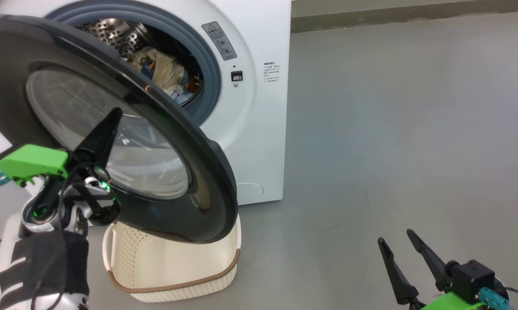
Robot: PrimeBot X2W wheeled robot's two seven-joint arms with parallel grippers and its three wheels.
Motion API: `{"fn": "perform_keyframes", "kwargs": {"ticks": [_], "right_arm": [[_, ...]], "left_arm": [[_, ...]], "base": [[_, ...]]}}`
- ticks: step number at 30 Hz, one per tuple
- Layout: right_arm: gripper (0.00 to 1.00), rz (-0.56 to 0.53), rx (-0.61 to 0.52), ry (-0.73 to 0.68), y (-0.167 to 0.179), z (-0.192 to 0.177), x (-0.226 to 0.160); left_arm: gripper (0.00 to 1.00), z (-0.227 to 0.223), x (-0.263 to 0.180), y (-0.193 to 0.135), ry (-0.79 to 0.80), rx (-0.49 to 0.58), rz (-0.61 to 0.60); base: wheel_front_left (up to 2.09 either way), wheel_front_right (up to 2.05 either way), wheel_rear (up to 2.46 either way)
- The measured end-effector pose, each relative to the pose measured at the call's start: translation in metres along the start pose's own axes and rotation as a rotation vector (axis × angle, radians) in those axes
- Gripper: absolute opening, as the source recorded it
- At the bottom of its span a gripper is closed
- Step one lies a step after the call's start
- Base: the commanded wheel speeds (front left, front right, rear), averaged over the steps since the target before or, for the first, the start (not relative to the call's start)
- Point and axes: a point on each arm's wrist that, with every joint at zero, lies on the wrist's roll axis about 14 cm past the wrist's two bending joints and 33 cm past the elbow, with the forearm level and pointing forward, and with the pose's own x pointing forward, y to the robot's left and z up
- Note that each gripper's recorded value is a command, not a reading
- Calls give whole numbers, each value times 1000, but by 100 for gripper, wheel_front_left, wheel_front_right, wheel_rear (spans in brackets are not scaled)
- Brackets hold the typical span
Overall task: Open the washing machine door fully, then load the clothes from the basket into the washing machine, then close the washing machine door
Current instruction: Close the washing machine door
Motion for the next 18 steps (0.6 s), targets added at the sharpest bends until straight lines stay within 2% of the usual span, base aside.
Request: {"fn": "perform_keyframes", "kwargs": {"ticks": [5, 6, 7, 9, 10, 11, 12, 13, 18], "right_arm": [[100, -6, 10, 22, 0, -8, -5], [100, -7, 11, 23, 0, -8, -5], [100, -6, 11, 22, 0, -8, -4], [100, -4, 11, 19, 1, -7, -3], [100, -2, 10, 18, 1, -7, -2], [100, -2, 11, 17, 1, -6, -2], [100, -1, 11, 16, 1, -6, -1], [100, 0, 11, 14, 1, -5, -1], [100, -8, 12, 10, -1, -4, 0]], "left_arm": [[2, 10, -16, 3, -70, 103, 5], [12, 11, -21, 8, -85, 131, 22], [28, 13, -26, 14, -101, 172, 40], [49, 16, -37, 21, -130, 262, 70], [64, 16, -42, 25, -133, 323, 88], [85, 16, -47, 29, -135, 392, 108], [96, 16, -53, 34, -139, 453, 129], [100, 15, -59, 40, -142, 506, 149], [100, -1, -84, 66, -121, 719, 214]], "base": [[0, 0, 0], [0, 0, 0], [0, 0, 0], [0, 0, 0], [0, 0, 0], [0, 0, 0], [0, 0, 0], [0, 0, 0], [0, 0, 0]]}}
